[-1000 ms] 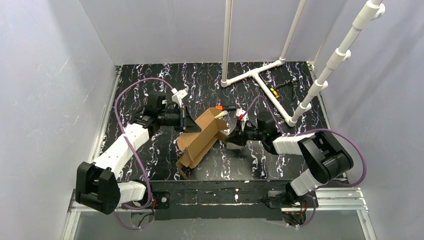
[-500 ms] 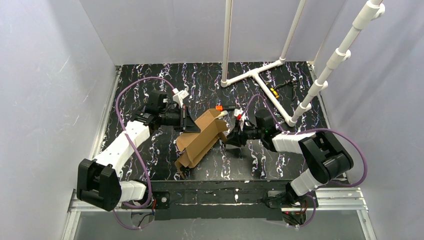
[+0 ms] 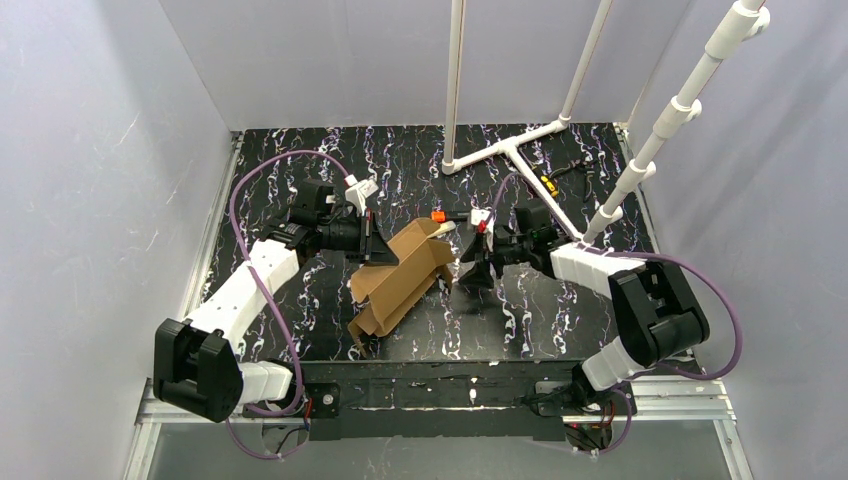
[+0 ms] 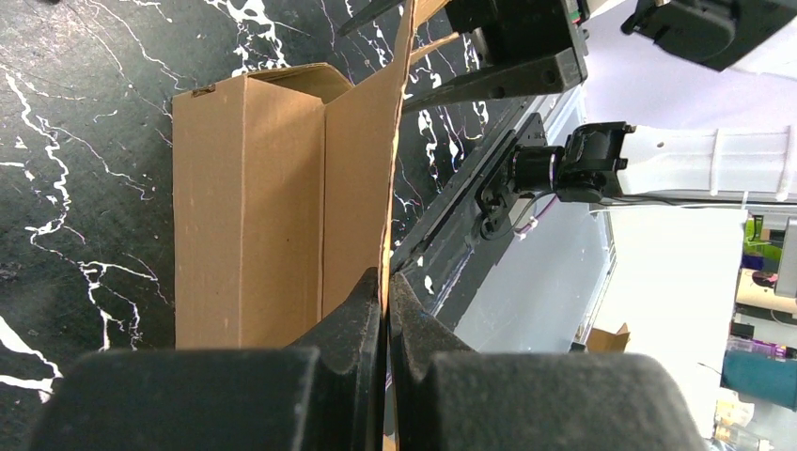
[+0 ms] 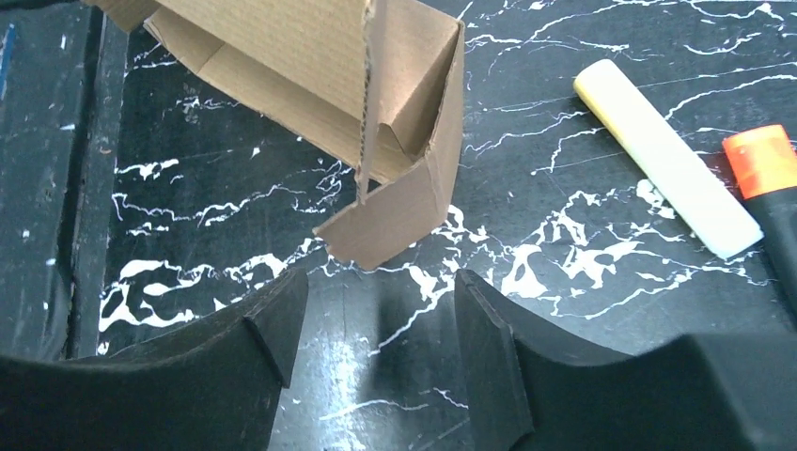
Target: Fold the paper box
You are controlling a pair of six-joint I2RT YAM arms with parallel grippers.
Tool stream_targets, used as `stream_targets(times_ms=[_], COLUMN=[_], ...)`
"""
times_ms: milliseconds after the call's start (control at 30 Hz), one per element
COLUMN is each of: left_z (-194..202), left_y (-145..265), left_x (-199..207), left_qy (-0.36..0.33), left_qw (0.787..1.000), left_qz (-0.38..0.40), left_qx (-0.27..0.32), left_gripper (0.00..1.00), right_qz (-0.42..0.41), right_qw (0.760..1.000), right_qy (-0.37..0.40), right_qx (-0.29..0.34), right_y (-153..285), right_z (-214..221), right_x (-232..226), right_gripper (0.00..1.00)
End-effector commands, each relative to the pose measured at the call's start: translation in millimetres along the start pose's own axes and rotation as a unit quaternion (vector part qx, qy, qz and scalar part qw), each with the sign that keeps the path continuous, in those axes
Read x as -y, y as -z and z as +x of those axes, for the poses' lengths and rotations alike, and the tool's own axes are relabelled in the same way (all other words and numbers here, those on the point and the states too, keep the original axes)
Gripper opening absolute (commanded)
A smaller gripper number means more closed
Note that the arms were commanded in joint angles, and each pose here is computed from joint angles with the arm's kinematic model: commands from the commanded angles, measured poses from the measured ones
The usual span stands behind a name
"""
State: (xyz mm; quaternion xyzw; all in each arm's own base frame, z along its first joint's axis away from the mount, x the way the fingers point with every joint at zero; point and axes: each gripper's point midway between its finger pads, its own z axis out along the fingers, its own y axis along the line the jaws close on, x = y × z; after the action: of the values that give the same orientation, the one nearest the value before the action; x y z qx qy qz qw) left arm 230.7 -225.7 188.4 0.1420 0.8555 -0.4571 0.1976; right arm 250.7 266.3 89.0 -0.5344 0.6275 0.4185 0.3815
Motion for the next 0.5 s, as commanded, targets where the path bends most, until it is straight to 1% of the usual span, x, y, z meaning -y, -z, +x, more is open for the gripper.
stream_targets(times_ms=[0,33,100,267,367,467], left_z=[-2,-1,-2,-3,-4,-4], left_y=[4,5,5,4,4,4], left_x=[3,3,3,4,4,3], left_qy=[-0.022,-0.024,-0.027,-0.029,-0.03,-0.028], left_qw=[1.0,1.0,1.0,1.0,1.0,1.0], left_qz=[-0.008,-0.008,-0.008,-0.006,-0.007,-0.007], left_qx=[-0.005,-0.006,-0.005,-0.006,-0.004,-0.004], left_gripper=[0.0,0.0,0.0,0.0,0.0,0.0], right_qz=[-0.045,-0.047,-0.046,0.034,0.073,0.079], right_qw=[0.997,0.996,0.996,0.998,0.996,0.996], right_qy=[0.054,0.071,0.081,0.054,0.036,0.022], right_qx=[-0.005,-0.005,-0.017,-0.028,-0.023,-0.029], right_y=[17,19,22,19,9,-3], right_z=[-14,-20,-22,-32,-35,-29], right_x=[-8,-6,-3,40,70,87], right_gripper=[0.69,0.7,0.71,0.68,0.61,0.49])
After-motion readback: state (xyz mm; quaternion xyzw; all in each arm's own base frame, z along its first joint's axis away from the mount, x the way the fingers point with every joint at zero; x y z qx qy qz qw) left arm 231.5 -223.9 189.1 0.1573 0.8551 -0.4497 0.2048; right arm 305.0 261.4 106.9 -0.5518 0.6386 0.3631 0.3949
